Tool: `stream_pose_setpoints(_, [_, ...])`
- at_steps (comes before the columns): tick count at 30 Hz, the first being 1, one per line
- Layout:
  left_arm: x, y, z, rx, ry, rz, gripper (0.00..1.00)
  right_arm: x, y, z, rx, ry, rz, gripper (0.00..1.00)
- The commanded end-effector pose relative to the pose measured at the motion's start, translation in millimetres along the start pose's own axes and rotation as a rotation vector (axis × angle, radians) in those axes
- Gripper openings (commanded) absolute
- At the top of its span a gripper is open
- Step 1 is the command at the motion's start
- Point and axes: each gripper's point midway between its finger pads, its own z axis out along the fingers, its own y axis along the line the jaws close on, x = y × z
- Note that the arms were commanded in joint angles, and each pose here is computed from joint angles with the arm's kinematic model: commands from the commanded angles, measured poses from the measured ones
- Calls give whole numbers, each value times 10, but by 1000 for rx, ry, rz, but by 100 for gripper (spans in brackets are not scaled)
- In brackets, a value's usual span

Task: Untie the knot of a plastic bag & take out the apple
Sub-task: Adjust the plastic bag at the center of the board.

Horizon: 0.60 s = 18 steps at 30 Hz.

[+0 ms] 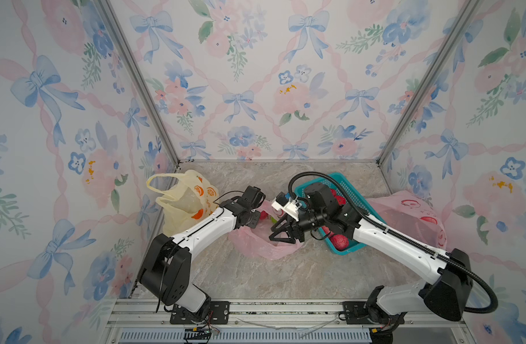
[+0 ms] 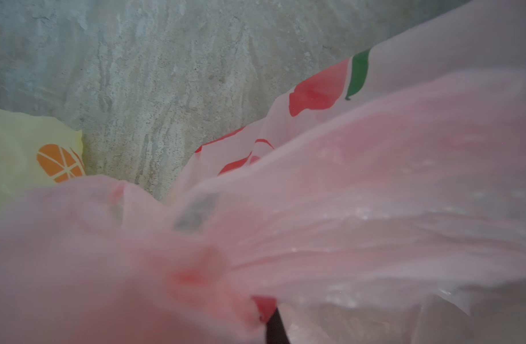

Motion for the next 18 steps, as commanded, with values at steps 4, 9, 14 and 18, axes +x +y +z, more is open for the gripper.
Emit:
stream_pose_setpoints(4, [34,-248,-84,181,-40,19,0,125,-667,478,251,-20,153,45])
stream_pose_setpoints(9, [-132,-239,-310,209,-138,24,0,217,-1223,424,491,-87,284,43])
stream_pose_setpoints(14, [-426,-333,-560,270,-256,49,0,326,-1459,278,640,-133,325,43])
stream_pose_setpoints(18, [-622,-538,-659,329,-312,102,0,452,-1588,147,730,-182,359,42])
